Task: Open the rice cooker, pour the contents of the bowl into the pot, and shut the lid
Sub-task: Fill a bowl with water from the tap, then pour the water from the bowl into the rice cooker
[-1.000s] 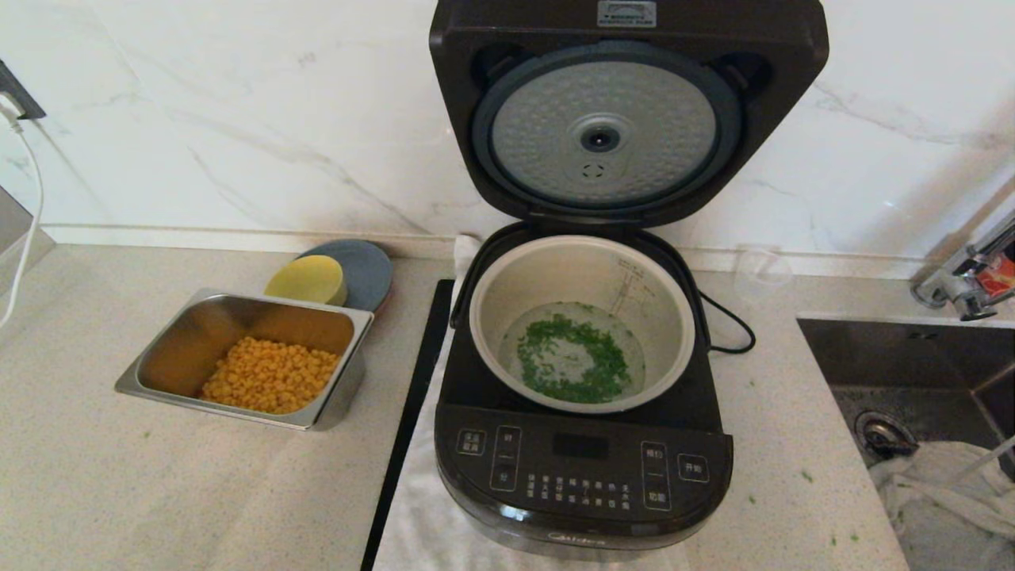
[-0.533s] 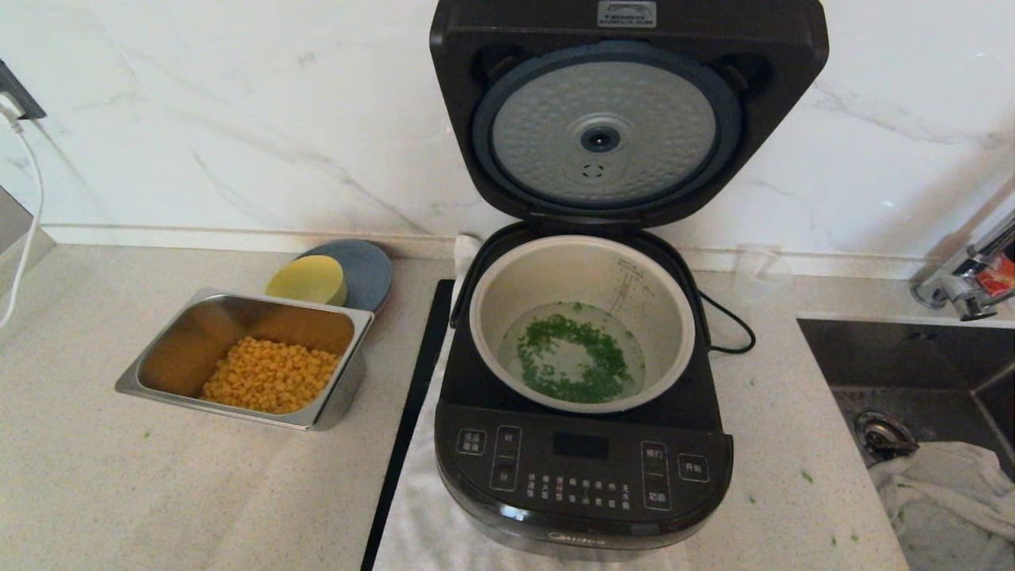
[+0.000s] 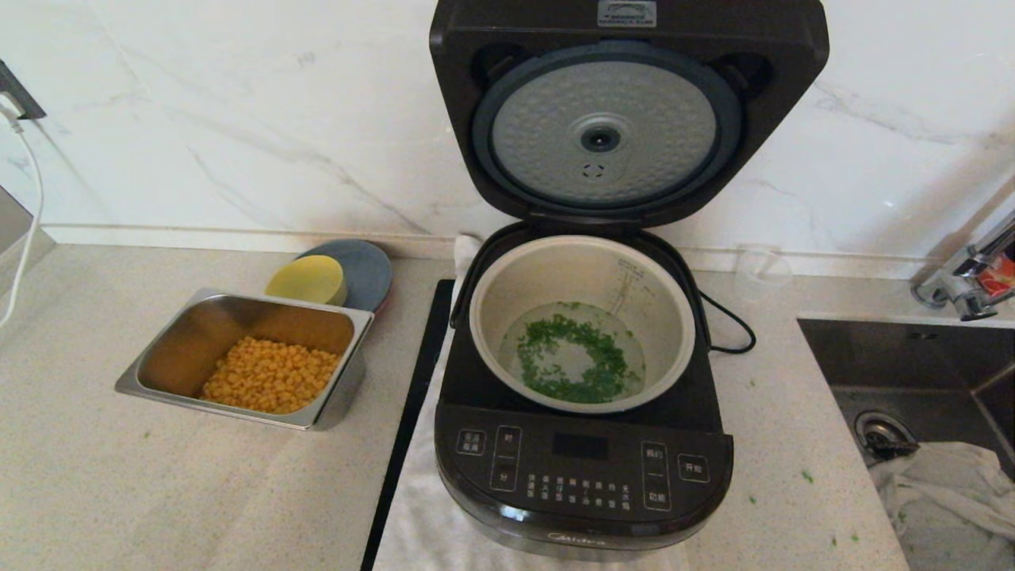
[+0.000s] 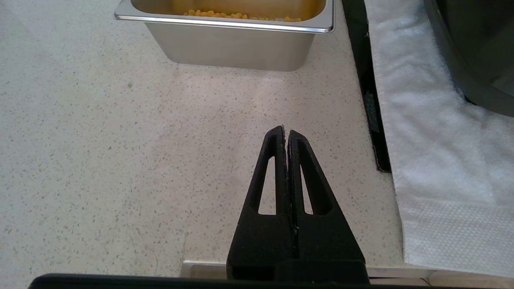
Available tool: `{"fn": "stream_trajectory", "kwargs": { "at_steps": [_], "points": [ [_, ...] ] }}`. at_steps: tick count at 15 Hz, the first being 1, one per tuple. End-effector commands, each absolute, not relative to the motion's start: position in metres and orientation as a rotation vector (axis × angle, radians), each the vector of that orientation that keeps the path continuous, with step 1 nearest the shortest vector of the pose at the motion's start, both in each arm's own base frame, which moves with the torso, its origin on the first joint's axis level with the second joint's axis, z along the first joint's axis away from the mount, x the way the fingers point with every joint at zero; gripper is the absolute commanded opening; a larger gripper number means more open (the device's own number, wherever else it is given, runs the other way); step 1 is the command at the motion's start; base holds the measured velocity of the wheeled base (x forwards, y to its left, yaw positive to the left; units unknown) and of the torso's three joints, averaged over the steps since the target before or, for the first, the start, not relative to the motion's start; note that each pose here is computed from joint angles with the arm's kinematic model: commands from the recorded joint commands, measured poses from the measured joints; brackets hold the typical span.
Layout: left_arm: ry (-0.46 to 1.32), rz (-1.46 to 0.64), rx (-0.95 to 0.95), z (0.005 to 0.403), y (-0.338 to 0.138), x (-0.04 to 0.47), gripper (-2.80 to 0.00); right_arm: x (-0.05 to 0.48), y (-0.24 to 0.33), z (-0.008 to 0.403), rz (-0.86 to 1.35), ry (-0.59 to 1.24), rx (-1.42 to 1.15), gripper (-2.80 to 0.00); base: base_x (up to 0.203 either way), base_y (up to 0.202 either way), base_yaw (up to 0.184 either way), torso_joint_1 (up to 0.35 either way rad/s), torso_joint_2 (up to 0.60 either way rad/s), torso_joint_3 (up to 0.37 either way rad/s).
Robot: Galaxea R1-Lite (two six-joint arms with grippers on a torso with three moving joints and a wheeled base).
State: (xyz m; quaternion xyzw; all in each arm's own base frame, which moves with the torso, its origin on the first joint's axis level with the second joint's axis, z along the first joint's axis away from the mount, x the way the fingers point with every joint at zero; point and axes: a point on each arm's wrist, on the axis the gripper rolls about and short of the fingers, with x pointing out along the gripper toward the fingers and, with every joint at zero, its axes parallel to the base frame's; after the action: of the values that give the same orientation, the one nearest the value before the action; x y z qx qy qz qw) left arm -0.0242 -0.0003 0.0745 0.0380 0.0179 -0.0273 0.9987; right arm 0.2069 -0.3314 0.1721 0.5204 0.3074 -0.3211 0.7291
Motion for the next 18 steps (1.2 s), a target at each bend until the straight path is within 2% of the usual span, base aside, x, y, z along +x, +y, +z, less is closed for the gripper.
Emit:
{"fn": "stream_trajectory", "kwargs": {
  "at_steps": [1,8,18],
  "points": [
    [0.035,-0.055,0.076,0.074,0.000,-0.024,-2.80,0.207,-0.311,0.189,-0.678,0.677,1.121,-2.80,0.000,0.000,0.000,0.000,0.00,0.000],
    [0.035,-0.055,0.076,0.074,0.000,-0.024,-2.80,0.219,-0.203,0.221,-0.484,0.790,1.019,-2.80,0.000,0.000,0.000,0.000,0.00,0.000],
    [0.035,-0.055,0.076,0.074,0.000,-0.024,-2.80,0.207,-0.046,0.281,-0.063,0.946,0.753,-2.80,0.000,0.000,0.000,0.000,0.00,0.000]
  ]
}}
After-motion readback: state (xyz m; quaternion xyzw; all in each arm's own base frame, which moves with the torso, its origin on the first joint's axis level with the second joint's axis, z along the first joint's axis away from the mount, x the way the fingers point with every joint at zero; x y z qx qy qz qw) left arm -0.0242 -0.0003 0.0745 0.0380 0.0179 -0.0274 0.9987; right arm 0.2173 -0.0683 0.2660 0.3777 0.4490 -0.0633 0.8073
